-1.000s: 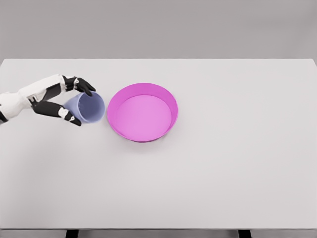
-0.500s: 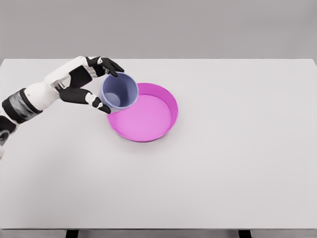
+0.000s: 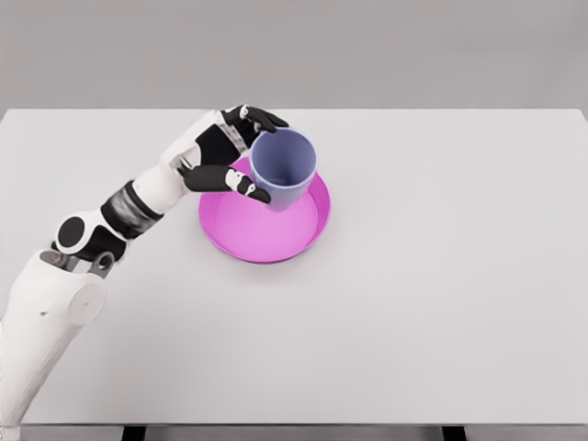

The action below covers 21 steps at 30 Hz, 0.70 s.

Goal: Flip the cup with left arm and place it on the plate

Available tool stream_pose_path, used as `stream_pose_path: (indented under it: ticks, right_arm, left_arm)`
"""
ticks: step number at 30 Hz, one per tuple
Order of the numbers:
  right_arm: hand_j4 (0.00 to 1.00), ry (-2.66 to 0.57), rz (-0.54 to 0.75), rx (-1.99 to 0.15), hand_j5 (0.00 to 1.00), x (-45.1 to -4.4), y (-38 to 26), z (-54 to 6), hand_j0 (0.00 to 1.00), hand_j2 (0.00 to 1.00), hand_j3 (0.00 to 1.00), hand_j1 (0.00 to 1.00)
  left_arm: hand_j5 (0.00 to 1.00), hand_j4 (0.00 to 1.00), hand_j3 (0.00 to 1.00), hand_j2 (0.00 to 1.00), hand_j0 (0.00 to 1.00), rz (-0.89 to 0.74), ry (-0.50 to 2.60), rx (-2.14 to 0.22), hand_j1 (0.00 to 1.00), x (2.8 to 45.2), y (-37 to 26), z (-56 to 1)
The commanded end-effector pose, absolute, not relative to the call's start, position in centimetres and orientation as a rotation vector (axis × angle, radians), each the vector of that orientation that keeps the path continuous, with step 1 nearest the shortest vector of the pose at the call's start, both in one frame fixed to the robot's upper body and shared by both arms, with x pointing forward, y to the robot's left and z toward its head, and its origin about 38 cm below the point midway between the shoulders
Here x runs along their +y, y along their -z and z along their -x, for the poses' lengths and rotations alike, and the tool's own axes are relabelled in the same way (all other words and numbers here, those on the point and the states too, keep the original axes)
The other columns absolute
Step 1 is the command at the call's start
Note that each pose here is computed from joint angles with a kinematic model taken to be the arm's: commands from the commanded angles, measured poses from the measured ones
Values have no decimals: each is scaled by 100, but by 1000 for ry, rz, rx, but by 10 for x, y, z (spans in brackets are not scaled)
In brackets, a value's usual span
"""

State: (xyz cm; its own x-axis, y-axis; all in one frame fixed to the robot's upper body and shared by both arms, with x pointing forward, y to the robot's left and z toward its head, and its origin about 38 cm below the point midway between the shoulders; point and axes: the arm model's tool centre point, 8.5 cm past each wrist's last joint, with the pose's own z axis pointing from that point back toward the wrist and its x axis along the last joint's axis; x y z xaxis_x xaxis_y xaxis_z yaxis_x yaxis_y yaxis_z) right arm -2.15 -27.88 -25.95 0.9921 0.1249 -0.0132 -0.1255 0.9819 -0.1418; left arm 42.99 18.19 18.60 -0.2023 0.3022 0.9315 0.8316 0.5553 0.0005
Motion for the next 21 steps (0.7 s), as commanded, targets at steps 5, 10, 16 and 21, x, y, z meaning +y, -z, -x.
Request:
stream_pose_path:
  ticks: [5, 10, 16, 21]
  right_arm:
    - [100, -126, 143, 3, 100, -279, 259, 21, 100, 100, 100, 100]
    - [100, -126, 143, 0, 100, -279, 260, 20, 100, 100, 100, 100]
    - [100, -126, 143, 5, 100, -279, 259, 22, 100, 100, 100, 100]
    - [100, -126, 143, 3, 100, -279, 260, 21, 100, 100, 100, 100]
  left_arm:
    - [49, 49, 49, 49, 49, 981, 533, -1728, 49, 188, -169, -432]
    - [49, 49, 49, 49, 49, 936, 515, -1698, 49, 198, -155, -437]
    - [49, 49, 49, 49, 49, 879, 490, -1639, 49, 204, -128, -443]
    - [49, 49, 49, 49, 49, 895, 479, -1634, 49, 196, -125, -443]
